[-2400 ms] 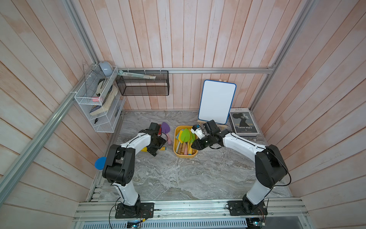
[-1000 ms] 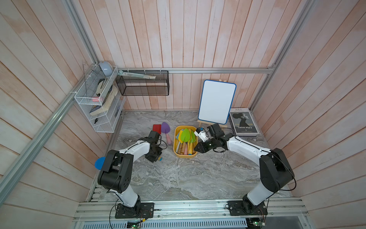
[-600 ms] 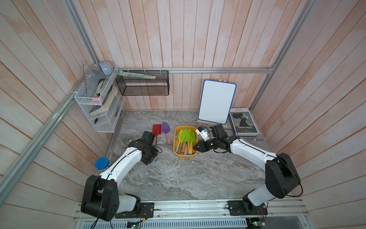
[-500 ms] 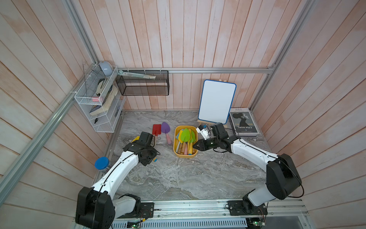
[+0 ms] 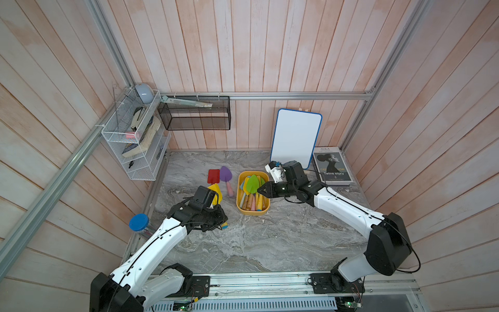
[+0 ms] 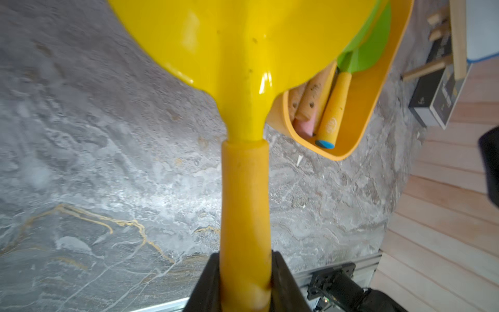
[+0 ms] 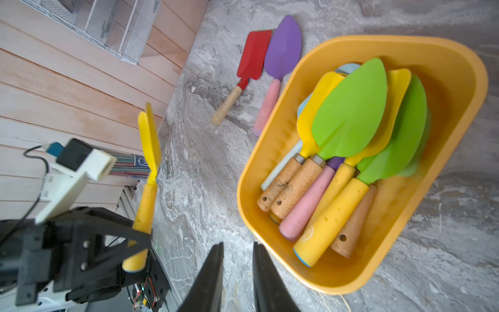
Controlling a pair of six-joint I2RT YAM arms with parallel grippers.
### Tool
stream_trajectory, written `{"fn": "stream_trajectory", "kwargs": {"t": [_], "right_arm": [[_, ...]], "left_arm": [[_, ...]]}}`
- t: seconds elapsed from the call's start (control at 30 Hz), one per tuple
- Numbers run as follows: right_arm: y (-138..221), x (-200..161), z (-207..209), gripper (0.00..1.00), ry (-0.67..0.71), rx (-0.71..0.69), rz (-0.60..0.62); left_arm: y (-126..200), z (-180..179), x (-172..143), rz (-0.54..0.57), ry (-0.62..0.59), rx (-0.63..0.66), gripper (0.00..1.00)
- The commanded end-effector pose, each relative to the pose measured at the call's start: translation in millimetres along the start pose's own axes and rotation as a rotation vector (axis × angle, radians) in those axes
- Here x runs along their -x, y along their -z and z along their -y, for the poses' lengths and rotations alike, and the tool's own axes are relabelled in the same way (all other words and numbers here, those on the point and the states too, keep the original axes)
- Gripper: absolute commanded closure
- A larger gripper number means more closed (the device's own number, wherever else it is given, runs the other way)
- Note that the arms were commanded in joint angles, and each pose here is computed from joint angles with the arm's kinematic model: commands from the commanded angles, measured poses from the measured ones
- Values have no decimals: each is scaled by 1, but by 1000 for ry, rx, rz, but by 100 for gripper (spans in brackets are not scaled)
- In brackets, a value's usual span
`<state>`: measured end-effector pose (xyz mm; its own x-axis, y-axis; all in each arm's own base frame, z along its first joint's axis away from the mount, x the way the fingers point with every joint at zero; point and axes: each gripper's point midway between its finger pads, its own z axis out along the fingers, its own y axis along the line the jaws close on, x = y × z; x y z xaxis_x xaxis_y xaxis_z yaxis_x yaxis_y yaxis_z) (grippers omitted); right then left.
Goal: Put the shovel into the storage box
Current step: Place the shovel in the storage box.
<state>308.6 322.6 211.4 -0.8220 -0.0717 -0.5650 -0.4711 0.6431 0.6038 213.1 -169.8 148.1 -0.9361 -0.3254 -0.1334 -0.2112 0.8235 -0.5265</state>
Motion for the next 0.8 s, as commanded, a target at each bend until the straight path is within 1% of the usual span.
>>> {"fn": "stream_trajectory", "kwargs": {"t": [0.0,0.1,0.2,0.5,0.67,0.77], "right_arm": [[8,15,-12,76,-12,-70,53],[0,15,-19,76,-23,-85,49],[-9,13,-19,76,-46,-104,45],[-33,7,-14,75,-56,-205,28],[-36,7,-15,75,-61,-209,38],[-35,6,-16,75,-56,-210,36]], "left_arm": [[-7,36,-6,-49,-153,-115,98],[-13,51,-11,-79,-223,-124,98],[-13,61,-10,-84,-258,-115,98],[-17,64,-5,-98,-273,-21,98],[-21,56,-3,-108,-272,50,98],[-23,55,-3,-113,-272,67,98]]}}
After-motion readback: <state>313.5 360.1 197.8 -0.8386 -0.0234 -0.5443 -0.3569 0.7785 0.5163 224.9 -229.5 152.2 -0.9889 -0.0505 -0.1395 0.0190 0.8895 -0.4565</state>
